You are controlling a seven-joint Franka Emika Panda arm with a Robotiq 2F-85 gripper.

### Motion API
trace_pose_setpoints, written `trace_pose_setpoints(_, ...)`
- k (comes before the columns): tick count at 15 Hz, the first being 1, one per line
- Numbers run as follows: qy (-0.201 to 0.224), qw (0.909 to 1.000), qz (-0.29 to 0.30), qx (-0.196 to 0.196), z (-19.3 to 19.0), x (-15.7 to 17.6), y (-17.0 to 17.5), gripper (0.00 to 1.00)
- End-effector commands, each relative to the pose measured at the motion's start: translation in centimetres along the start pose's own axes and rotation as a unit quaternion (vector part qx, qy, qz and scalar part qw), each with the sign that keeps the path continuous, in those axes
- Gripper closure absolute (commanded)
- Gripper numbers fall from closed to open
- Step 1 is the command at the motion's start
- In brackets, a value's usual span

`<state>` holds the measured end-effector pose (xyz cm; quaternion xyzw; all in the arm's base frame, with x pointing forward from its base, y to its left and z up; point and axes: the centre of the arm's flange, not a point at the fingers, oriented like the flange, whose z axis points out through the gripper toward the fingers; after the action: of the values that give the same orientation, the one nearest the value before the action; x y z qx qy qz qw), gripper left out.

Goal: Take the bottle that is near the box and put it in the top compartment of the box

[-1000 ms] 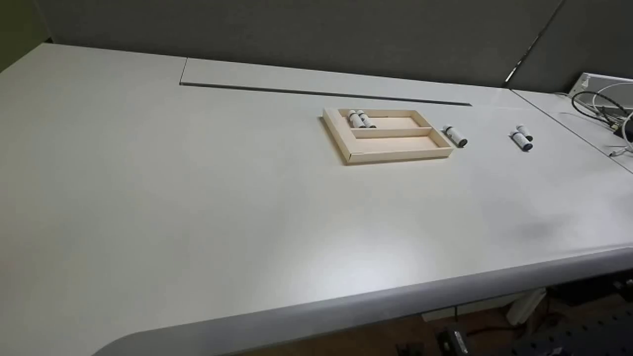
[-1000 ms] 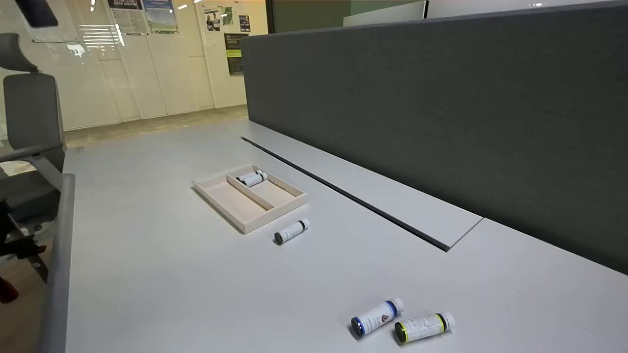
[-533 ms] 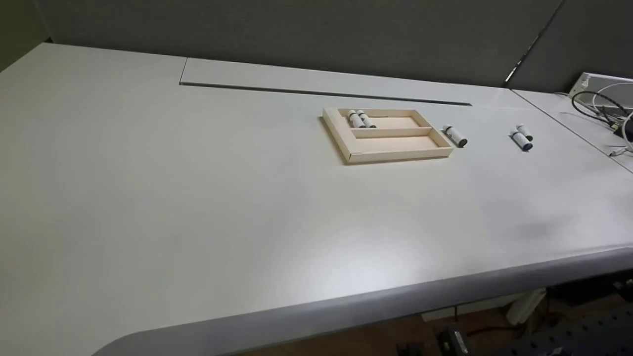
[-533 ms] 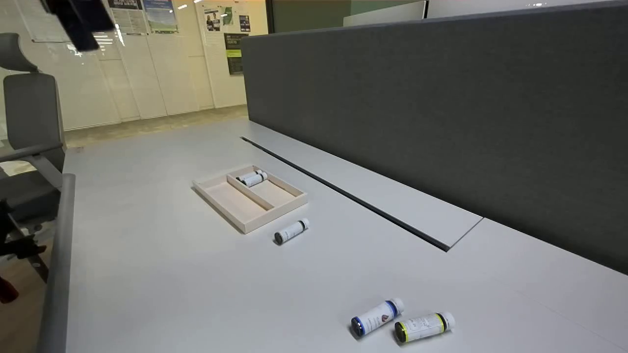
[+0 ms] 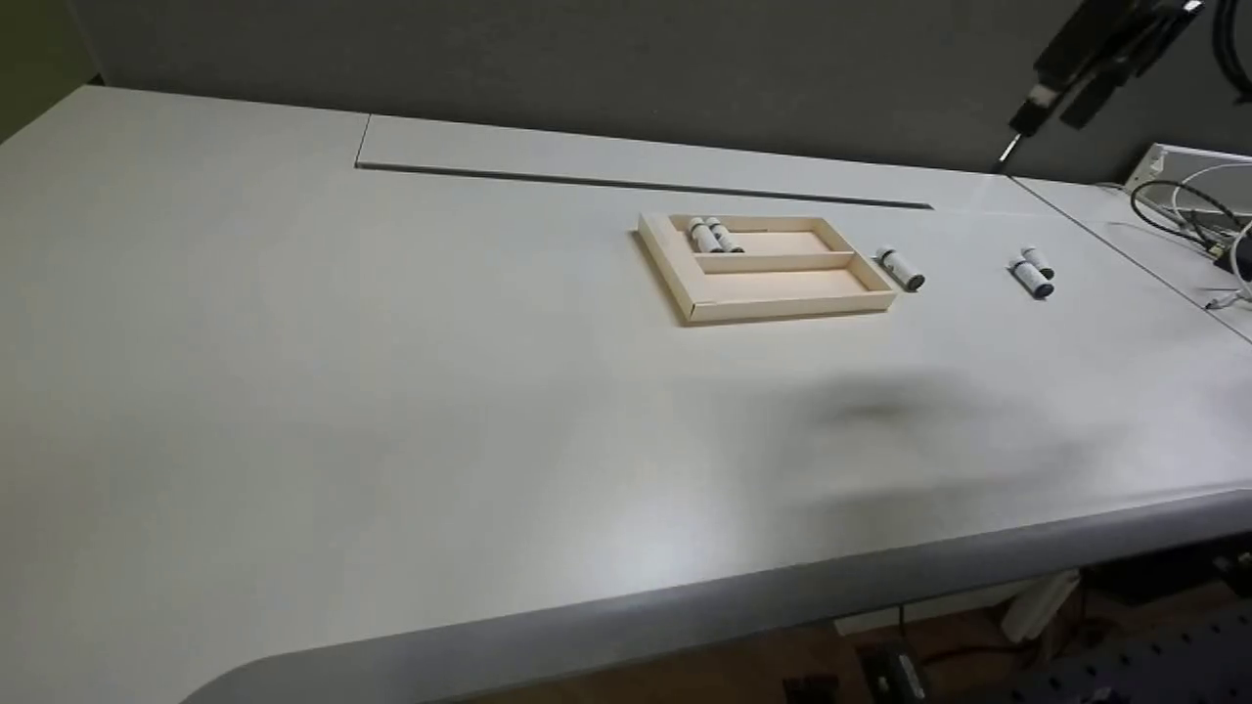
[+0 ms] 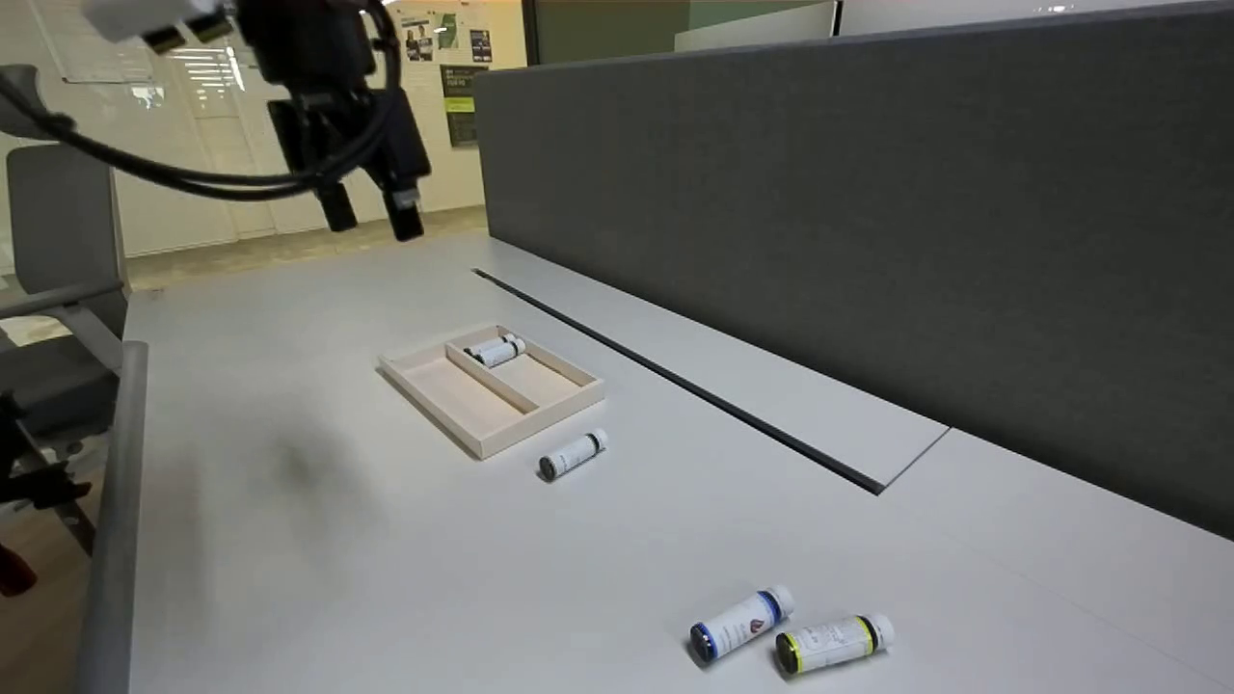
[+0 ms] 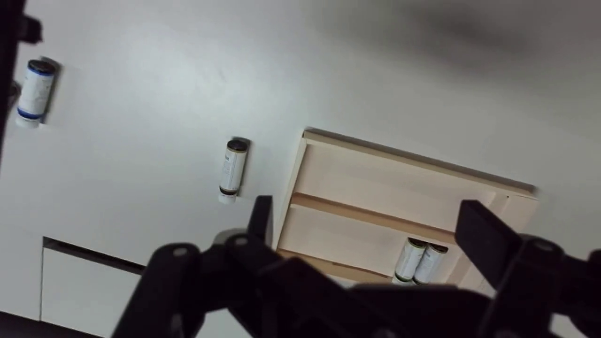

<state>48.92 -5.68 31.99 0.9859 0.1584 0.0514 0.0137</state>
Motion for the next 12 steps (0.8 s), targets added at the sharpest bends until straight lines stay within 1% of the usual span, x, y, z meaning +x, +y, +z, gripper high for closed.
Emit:
trace_pose_setpoints(1, -0.025, 0.9993, 0.016, -0.023, 3.6, 7.7, 3.9, 0.00)
trace_pose_setpoints(2, -0.032, 0.9986, 0.024, -0.034, 4.4, 9.1, 4.8, 0.00)
trace_pose_setpoints(3, -0.050, 0.9970, 0.031, -0.050, 5.0, 10.6, 6.0, 0.00)
trace_pose_setpoints(4, -0.026, 0.9992, 0.008, -0.029, 4.2, 5.6, 3.3, 0.00)
trace_pose_setpoints(6, -0.039, 0.9981, 0.017, -0.045, 5.7, 7.3, 4.9, 0.00)
trace_pose_setpoints(8, -0.042, 0.9978, 0.020, -0.047, 6.2, 7.9, 5.3, 0.00)
trace_pose_setpoints(11, -0.042, 0.9978, 0.020, -0.047, 5.9, 8.0, 5.3, 0.00)
trace_pose_setpoints(12, -0.033, 0.9976, 0.033, -0.051, 6.3, 8.9, 6.1, 0.00)
